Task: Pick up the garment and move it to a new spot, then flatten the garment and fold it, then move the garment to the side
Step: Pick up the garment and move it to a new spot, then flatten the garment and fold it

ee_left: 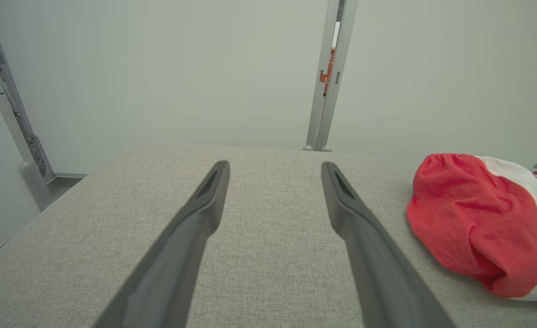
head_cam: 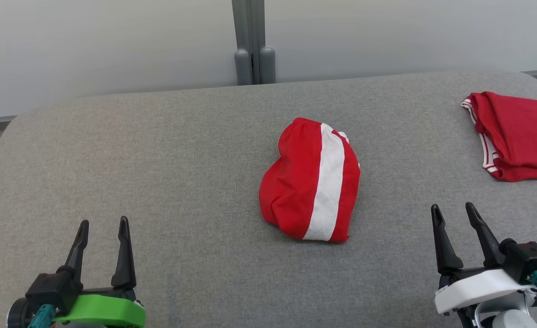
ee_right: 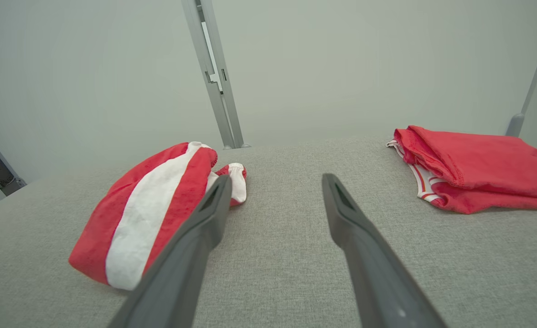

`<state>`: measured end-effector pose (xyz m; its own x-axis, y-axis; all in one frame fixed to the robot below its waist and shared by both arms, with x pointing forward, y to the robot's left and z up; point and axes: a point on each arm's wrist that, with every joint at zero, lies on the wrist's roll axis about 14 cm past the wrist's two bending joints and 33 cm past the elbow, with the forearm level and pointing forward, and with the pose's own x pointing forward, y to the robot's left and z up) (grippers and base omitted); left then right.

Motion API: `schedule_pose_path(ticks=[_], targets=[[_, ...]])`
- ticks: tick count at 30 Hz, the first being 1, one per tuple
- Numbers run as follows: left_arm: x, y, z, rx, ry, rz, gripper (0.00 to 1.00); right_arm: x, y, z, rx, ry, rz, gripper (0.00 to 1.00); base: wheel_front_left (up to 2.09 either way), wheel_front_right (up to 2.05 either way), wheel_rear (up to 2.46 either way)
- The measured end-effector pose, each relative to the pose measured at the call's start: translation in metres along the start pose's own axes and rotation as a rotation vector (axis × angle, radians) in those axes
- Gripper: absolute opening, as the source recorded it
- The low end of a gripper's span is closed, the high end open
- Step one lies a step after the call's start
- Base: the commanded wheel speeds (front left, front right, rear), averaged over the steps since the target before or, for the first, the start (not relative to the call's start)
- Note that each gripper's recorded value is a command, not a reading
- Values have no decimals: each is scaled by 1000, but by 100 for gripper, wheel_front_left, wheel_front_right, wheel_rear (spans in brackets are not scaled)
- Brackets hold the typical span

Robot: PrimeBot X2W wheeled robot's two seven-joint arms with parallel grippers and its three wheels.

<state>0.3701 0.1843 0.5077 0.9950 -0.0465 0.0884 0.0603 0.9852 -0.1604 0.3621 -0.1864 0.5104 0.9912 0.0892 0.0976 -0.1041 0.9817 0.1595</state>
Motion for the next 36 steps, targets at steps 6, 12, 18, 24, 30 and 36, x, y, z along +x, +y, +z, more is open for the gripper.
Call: schedule_pose_path(ticks=[6,12,18,24,30,36], targets=[[-2,1,-3,-1,9,1,100,-1,0,-1,4,4,0,100,0,0,0],[-2,1,-6,-4,16,4,100,-1,0,-4,7,11,-1,100,0,0,0],[-2,2,-8,-5,20,7,100,-1,0,-6,9,18,-2,100,0,0,0],[-3,4,-10,-1,26,15,100,0,1,-8,15,23,-2,100,0,0,0],[-3,4,-12,2,33,17,100,4,6,-10,18,27,16,100,0,0,0],[0,4,-14,-1,37,23,100,31,21,5,-22,-13,101,100,0,0,0]])
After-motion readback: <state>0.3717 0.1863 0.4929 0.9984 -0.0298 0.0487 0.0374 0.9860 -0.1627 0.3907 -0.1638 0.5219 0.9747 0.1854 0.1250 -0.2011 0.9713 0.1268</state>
